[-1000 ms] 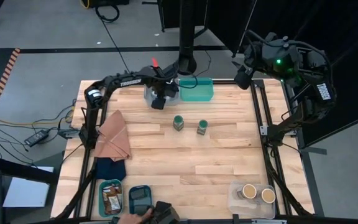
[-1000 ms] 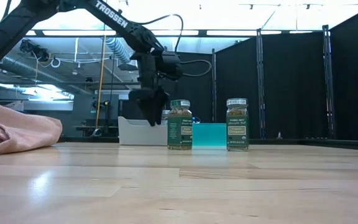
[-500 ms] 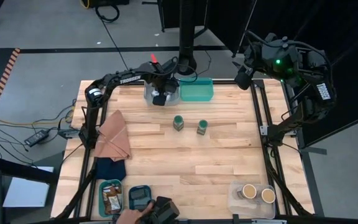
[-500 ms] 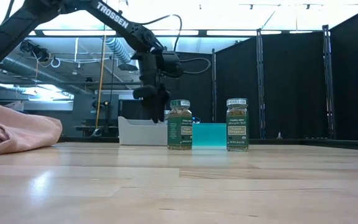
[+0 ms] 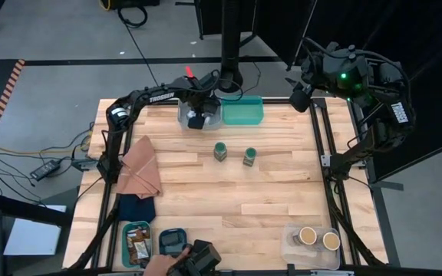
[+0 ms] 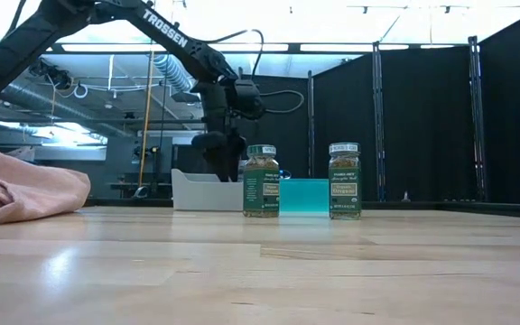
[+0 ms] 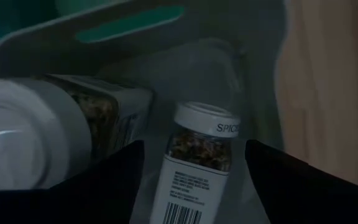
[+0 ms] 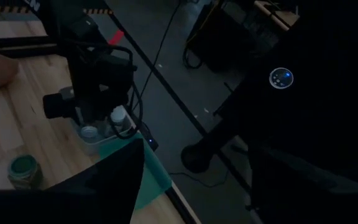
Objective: Sort spices by type
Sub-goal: Put the white spice bottle into the gray bin
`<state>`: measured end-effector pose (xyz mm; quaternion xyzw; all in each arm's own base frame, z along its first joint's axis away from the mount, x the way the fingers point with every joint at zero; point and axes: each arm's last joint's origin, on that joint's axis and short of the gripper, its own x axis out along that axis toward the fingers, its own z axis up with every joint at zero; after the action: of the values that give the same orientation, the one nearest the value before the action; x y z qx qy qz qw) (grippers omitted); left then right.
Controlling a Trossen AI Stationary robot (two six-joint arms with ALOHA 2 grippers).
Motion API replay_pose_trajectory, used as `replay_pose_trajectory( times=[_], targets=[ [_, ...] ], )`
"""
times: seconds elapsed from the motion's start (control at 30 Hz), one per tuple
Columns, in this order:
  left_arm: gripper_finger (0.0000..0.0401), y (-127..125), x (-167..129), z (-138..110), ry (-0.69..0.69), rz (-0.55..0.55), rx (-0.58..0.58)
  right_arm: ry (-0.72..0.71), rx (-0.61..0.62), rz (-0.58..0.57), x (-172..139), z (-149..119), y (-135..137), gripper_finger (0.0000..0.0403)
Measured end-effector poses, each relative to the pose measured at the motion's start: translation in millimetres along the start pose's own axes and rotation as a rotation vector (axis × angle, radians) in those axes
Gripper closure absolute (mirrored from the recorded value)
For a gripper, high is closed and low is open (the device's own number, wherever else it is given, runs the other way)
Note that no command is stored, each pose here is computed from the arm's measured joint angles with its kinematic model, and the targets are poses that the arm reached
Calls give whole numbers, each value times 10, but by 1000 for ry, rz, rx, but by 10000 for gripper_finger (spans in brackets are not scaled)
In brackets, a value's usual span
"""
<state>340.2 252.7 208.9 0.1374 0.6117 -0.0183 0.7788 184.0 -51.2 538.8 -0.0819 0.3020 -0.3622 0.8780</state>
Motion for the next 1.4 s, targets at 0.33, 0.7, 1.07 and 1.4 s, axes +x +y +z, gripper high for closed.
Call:
replay_pose_trajectory(
  times=[0.33,0.7,1.07,1.4],
  targets=[
    [119,-10,213,-8,34,-38,-2,-1,26,29,0,0,8,108],
    [140,-25,266,8,46,-45,7,-1,27,40,0,0,12,108],
    [189,-37,279,38,13,-60,11,-2,25,53,0,1,16,111],
    [218,-32,303,40,46,-44,-25,-1,39,53,0,1,16,116]
  ],
)
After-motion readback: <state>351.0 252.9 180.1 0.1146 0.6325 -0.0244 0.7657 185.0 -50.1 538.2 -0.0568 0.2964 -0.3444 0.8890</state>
